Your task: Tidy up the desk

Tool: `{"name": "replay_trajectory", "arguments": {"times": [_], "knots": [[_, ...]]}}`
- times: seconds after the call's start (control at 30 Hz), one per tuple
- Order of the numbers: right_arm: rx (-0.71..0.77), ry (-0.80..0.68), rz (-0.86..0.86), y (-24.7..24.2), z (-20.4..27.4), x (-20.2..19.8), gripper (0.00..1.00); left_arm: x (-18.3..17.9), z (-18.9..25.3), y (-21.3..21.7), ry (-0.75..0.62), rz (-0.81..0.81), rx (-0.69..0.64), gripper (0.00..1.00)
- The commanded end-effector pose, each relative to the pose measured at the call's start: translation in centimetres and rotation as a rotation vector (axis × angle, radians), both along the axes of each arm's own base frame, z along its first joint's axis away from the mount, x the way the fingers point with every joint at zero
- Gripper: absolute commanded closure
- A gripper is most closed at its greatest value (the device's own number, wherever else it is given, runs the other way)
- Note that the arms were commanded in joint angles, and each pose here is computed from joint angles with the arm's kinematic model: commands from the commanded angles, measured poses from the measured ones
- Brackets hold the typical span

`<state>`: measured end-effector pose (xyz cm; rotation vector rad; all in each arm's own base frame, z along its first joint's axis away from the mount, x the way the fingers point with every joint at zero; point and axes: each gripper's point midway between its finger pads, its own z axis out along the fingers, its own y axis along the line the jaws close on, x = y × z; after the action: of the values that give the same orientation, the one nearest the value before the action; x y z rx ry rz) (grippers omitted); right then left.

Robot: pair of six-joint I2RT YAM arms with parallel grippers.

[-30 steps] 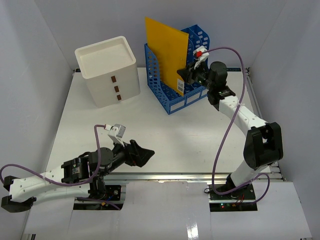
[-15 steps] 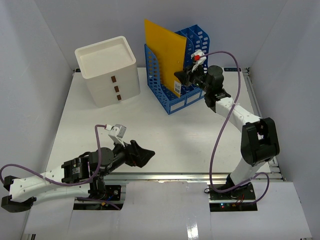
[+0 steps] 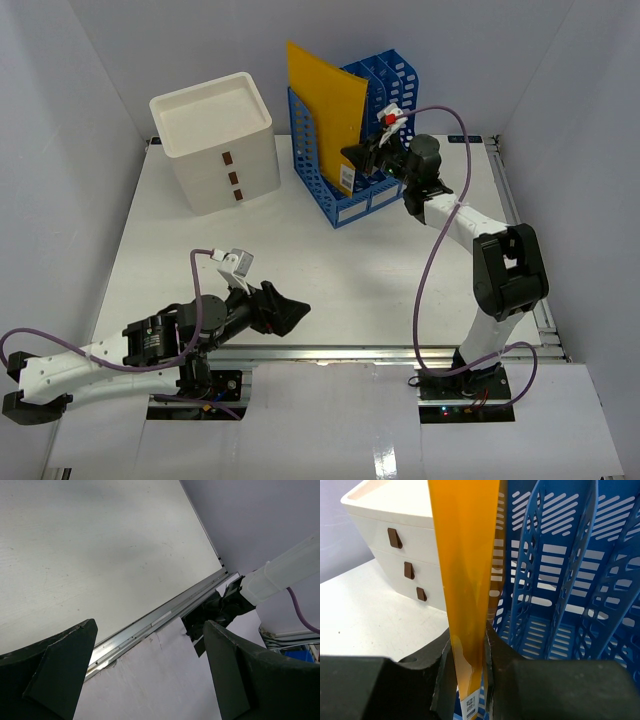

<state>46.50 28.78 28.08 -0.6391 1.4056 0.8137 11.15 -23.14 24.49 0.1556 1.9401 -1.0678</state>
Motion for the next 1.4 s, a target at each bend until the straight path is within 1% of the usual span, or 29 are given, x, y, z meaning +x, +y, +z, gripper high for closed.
{"name": "replay_trajectory", "arguments": {"times": [0.0, 0.2, 0.23, 0.3, 0.4, 0.57, 0.67, 0.8, 1.03, 1.17, 1.23, 1.37], "knots": [[0.055, -0.114, 0.039, 1.0, 3.5, 0.0, 0.92, -0.4, 0.6, 0.0, 0.008, -0.018, -0.023, 0.02], [0.088, -0.084, 0.061, 1.2, 3.8, -0.2, 0.92, -0.5, 0.5, 0.1, 0.011, -0.02, -0.028, 0.02], [0.077, -0.103, 0.079, 1.4, 3.9, -0.5, 0.92, -0.5, 0.6, 0.1, 0.011, -0.021, -0.031, 0.02], [0.024, -0.188, 0.134, 1.8, 4.3, -1.1, 0.92, -0.5, 0.7, 0.1, 0.007, -0.021, -0.034, 0.02], [-0.038, -0.258, 0.208, 1.9, 4.1, -1.4, 0.92, -0.5, 0.9, 0.1, 0.002, -0.02, -0.036, 0.02], [-0.068, -0.323, 0.265, 1.9, 4.2, -1.5, 0.92, -0.5, 0.9, 0.0, 0.006, -0.023, -0.036, 0.02], [-0.062, -0.34, 0.279, 2.1, 4.7, -1.6, 0.92, -0.6, 0.9, -0.2, 0.007, -0.027, -0.036, 0.02], [-0.051, -0.319, 0.293, 2.4, 3.7, -1.4, 0.92, -0.5, 0.6, -0.3, 0.013, -0.027, -0.027, 0.02], [0.031, -0.255, 0.34, 2.7, 1.6, -2.6, 0.92, -0.6, 0.4, -0.5, 0.015, -0.033, -0.019, 0.02], [0.065, -0.216, 0.335, 2.6, 1.7, -2.9, 0.92, -0.6, 0.4, -0.4, 0.011, -0.034, -0.018, 0.02], [0.062, -0.213, 0.323, 2.5, 1.6, -2.7, 0.92, -0.6, 0.4, -0.4, 0.012, -0.032, -0.02, 0.02], [0.023, -0.196, 0.312, 2.4, -0.3, -2.3, 0.92, -0.7, 0.5, -0.4, 0.012, -0.036, -0.025, 0.02]]}}
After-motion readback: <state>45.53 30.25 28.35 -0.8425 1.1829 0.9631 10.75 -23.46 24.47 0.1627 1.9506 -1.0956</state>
